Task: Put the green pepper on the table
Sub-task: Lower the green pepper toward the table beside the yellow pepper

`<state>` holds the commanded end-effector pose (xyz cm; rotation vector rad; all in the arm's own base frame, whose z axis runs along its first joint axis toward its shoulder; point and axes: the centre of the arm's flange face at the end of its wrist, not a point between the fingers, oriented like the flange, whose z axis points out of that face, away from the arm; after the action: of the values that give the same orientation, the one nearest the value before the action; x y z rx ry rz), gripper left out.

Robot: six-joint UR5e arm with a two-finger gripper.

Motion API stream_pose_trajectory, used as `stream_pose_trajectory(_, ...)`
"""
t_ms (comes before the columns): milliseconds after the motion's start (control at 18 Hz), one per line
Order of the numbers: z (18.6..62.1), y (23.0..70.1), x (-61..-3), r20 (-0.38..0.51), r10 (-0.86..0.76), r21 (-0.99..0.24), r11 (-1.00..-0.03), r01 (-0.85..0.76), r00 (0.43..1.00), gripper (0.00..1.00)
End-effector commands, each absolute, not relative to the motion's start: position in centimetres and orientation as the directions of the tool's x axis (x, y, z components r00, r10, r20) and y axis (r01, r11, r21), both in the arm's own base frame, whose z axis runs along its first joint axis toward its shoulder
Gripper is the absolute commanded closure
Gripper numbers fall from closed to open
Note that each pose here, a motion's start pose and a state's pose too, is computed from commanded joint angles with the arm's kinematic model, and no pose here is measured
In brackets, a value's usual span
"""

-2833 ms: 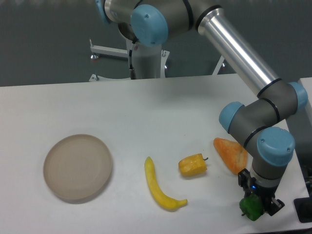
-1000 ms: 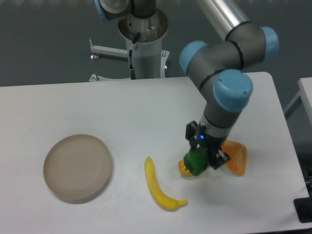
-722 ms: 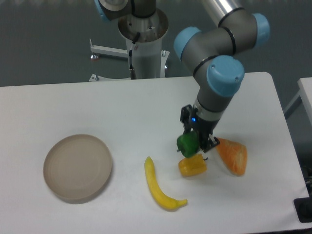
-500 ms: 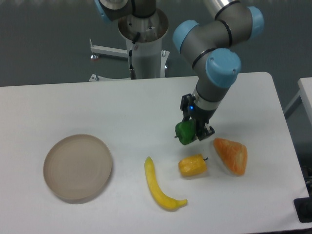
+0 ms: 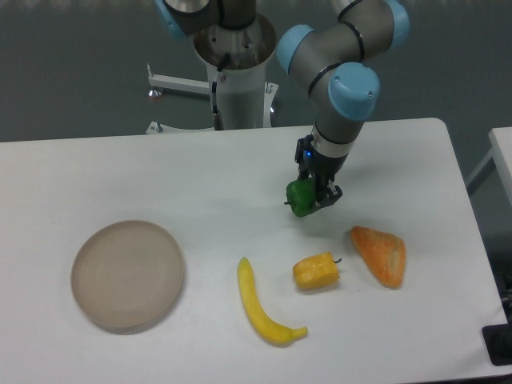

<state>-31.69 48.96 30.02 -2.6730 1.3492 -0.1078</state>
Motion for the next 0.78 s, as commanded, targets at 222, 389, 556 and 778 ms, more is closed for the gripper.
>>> stream_pose_trajectory(222, 29.4, 48.5, -31.3, 0.003, -0.784, -0.243, -0.603, -0.760, 0.621, 0.60)
stream_pose_trajectory(389, 29.0, 48.0, -31.4, 0.009, -0.779, -0.255, -0.608, -0.752, 0.627, 0.60)
stream_pose_trajectory(556, 28.8, 48.0, -31.3, 0.012, -0.779, -0.258, -0.608, -0.750, 0.627, 0.60)
stream_pose_trajectory(778, 28.7, 48.2, -30.8, 0.020, -0.777, -0.259, -0.612, -0.748, 0.629, 0.60)
